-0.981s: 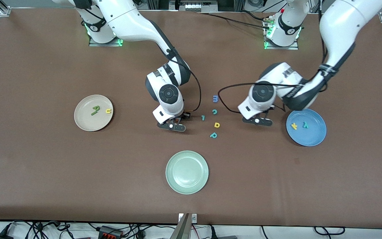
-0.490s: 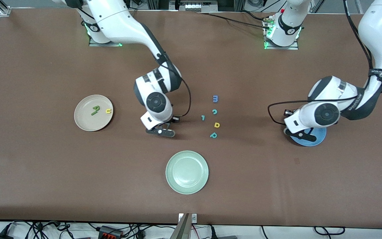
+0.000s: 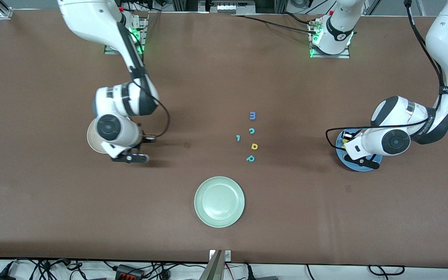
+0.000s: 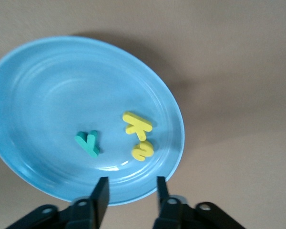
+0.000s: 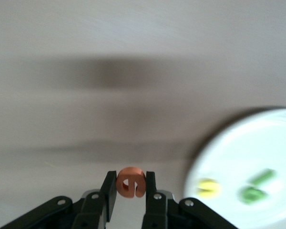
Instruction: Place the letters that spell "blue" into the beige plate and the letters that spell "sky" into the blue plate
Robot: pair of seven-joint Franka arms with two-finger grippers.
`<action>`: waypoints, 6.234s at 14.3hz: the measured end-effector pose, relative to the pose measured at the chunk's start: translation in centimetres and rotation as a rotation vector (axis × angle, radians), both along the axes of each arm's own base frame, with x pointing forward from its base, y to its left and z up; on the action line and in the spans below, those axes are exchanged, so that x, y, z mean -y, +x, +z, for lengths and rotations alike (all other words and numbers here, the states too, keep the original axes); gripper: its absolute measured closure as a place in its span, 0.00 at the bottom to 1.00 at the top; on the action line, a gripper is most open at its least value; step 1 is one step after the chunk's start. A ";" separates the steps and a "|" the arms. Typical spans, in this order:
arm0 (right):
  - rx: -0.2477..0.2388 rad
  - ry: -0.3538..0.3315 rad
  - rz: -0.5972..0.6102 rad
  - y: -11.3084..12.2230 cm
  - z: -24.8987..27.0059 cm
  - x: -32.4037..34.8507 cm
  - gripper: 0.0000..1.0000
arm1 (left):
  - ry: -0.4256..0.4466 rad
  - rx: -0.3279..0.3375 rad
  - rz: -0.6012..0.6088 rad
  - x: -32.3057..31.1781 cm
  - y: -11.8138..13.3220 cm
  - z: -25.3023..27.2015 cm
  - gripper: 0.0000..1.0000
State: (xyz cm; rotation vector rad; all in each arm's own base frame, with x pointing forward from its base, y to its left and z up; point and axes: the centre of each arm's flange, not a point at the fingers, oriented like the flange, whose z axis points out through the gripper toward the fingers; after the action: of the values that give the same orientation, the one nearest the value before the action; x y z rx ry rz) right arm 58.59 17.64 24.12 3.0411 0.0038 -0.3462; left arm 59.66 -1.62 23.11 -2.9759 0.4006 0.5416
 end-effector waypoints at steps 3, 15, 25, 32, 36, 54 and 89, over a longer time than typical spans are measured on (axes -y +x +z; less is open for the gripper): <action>-0.067 0.028 0.016 -2.4 -0.7 6.3 0.72 | 0.013 0.038 0.011 0.2 2.5 4.3 0.16; -0.129 0.067 0.034 -4.9 -4.0 12.0 0.65 | -0.023 0.141 0.089 3.9 7.3 25.3 0.00; -0.169 0.144 0.001 1.1 14.0 10.7 0.00 | -0.077 0.180 0.326 0.4 4.9 31.7 0.00; -0.055 0.136 -0.039 3.4 24.4 14.3 0.00 | -0.149 0.363 0.290 0.0 -0.8 32.8 0.00; -0.041 0.127 -0.044 3.9 24.3 14.6 0.00 | -0.080 0.423 0.216 1.2 -3.4 34.1 0.00; 0.276 0.082 -0.031 2.6 36.6 22.2 0.00 | -0.068 0.393 0.182 2.7 -4.9 34.4 0.00; 0.243 0.073 -0.020 -3.8 35.8 21.7 0.00 | -0.070 0.390 0.183 2.7 -3.8 34.7 0.00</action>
State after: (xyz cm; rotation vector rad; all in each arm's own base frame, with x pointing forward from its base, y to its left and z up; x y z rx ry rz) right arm 54.76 -4.06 59.92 3.1356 -0.0301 0.0250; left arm 55.86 -4.36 57.85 -3.1004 0.1149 -0.0490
